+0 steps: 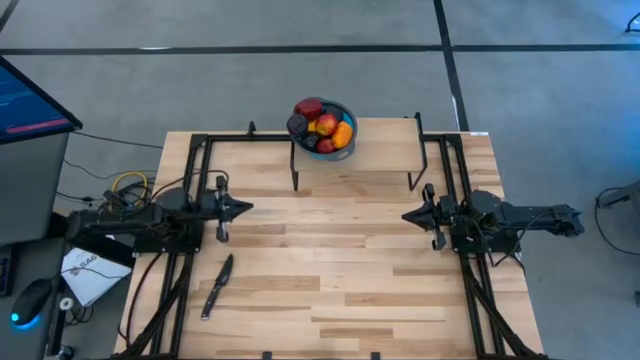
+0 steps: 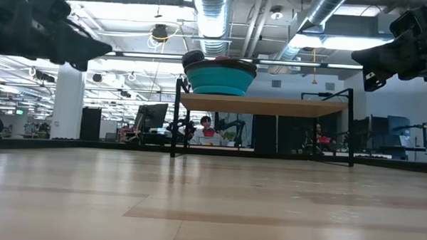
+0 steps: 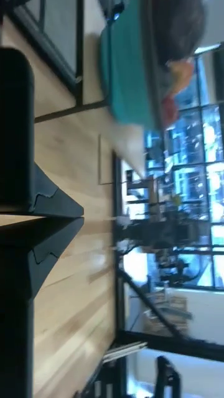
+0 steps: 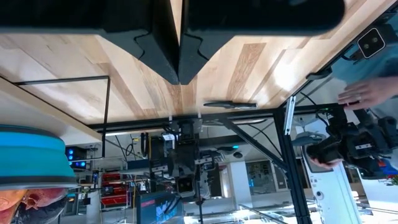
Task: Pick & Place Fruit
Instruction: Return to Home Position
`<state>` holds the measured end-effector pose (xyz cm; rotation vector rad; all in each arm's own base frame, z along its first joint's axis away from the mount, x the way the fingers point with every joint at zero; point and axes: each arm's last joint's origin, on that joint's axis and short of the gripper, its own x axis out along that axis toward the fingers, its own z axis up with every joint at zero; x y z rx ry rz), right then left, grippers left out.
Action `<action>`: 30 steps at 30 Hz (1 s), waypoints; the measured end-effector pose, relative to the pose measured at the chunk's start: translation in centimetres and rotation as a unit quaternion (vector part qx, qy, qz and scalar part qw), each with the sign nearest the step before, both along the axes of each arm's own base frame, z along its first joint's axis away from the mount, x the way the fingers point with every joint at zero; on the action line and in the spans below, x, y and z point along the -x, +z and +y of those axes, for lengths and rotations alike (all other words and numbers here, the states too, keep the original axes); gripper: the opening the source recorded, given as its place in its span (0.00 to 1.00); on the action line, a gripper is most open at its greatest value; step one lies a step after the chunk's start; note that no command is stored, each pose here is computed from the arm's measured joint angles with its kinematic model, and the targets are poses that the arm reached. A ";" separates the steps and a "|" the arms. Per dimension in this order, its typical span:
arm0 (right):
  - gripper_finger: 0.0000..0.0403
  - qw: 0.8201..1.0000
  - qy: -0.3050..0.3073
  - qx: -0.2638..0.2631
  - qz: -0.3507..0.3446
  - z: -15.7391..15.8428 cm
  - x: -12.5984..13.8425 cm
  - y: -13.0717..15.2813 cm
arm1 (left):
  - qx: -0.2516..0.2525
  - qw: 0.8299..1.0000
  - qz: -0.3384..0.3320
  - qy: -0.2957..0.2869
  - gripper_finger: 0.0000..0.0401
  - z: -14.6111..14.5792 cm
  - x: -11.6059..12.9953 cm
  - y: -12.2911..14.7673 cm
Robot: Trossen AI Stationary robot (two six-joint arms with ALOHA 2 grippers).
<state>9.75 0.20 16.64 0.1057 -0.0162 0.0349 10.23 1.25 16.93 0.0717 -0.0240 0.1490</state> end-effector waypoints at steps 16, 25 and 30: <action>0.01 1.000 0.000 0.000 0.000 0.0 0.0 0.0 | 0.000 1.000 -0.022 0.004 0.01 0.0 0.6 0.3; 0.01 1.000 0.000 0.000 0.000 0.0 0.0 0.0 | 0.003 1.000 -0.001 -0.005 0.01 0.0 0.6 -0.1; 0.01 1.000 0.000 0.000 0.000 0.0 0.0 0.0 | 0.003 1.000 -0.001 -0.009 0.01 -0.1 0.6 -0.1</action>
